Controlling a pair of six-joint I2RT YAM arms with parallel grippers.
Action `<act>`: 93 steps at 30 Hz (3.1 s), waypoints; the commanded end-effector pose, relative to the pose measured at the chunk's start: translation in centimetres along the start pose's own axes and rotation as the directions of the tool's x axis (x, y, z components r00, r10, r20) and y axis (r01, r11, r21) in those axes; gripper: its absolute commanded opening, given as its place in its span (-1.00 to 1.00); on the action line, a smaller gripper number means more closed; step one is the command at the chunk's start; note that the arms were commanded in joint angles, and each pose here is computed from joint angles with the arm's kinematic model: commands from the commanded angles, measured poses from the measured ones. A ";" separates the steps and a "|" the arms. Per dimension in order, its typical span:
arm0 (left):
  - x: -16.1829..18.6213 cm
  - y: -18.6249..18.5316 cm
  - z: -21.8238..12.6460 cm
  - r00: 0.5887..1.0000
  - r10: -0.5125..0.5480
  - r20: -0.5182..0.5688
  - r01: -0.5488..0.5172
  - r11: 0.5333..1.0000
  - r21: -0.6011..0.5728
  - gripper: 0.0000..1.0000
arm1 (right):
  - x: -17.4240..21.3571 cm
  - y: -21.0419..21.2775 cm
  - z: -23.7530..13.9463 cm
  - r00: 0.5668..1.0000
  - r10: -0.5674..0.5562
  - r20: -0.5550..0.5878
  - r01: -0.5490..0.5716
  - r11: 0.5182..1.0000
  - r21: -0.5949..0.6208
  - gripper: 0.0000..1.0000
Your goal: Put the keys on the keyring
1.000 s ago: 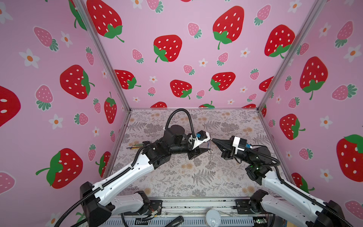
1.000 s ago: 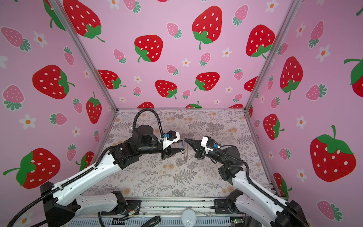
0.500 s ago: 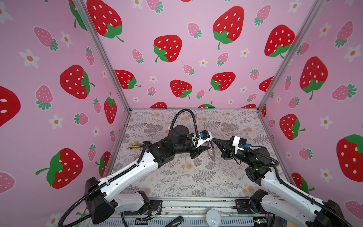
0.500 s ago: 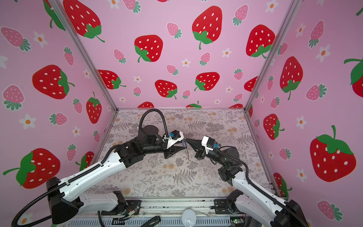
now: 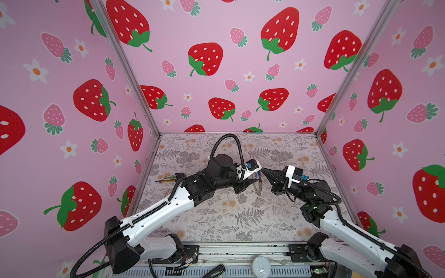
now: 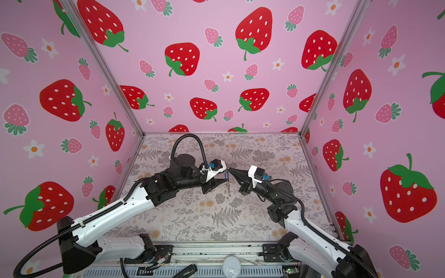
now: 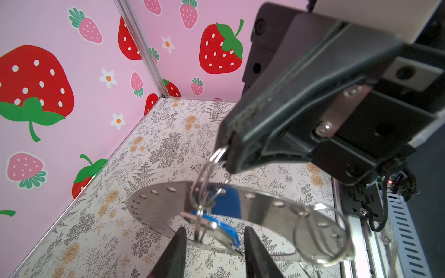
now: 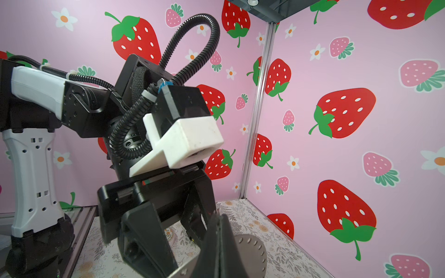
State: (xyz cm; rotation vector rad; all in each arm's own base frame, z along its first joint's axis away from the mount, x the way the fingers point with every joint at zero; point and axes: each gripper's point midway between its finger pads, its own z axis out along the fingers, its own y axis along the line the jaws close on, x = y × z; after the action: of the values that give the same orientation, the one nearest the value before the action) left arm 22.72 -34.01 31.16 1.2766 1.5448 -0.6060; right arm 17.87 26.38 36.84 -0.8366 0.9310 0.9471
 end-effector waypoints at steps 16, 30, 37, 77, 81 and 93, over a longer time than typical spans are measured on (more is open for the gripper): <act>-2.6 1.2 -1.0 0.998 0.049 0.041 -0.046 0.997 -0.059 -0.63 | -1.4 0.2 -0.1 0.998 0.004 0.061 -0.004 1.000 -0.001 -1.00; -2.4 1.6 0.7 0.990 0.137 -0.046 -0.143 0.971 -0.193 -1.00 | -1.8 -2.4 0.1 0.987 0.082 0.140 -0.103 0.984 0.146 -1.00; -2.1 1.8 1.3 0.980 0.178 -0.093 -0.196 0.948 -0.251 -1.00 | -2.1 -3.5 -0.5 0.984 0.077 0.160 -0.112 0.969 0.220 -1.00; -5.5 -0.4 -4.9 0.977 0.074 0.201 -0.092 0.992 0.083 -0.30 | -2.2 1.8 0.3 0.988 0.064 0.143 -0.050 0.994 -0.097 -1.00; -5.5 -0.7 -4.6 0.976 0.073 0.205 -0.097 0.989 0.110 -0.34 | -2.1 2.0 0.4 0.988 0.071 0.138 -0.055 0.992 -0.114 -1.00; -5.2 -0.9 -4.0 0.979 0.078 0.187 -0.103 0.986 0.133 -0.81 | -2.0 2.4 0.4 0.988 0.074 0.137 -0.054 0.989 -0.140 -1.00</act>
State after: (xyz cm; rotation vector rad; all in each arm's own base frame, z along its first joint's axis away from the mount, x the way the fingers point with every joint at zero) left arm 20.44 -32.94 35.66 1.3387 1.3439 -0.7440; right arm 16.24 27.60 35.93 -0.8597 0.8815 1.1106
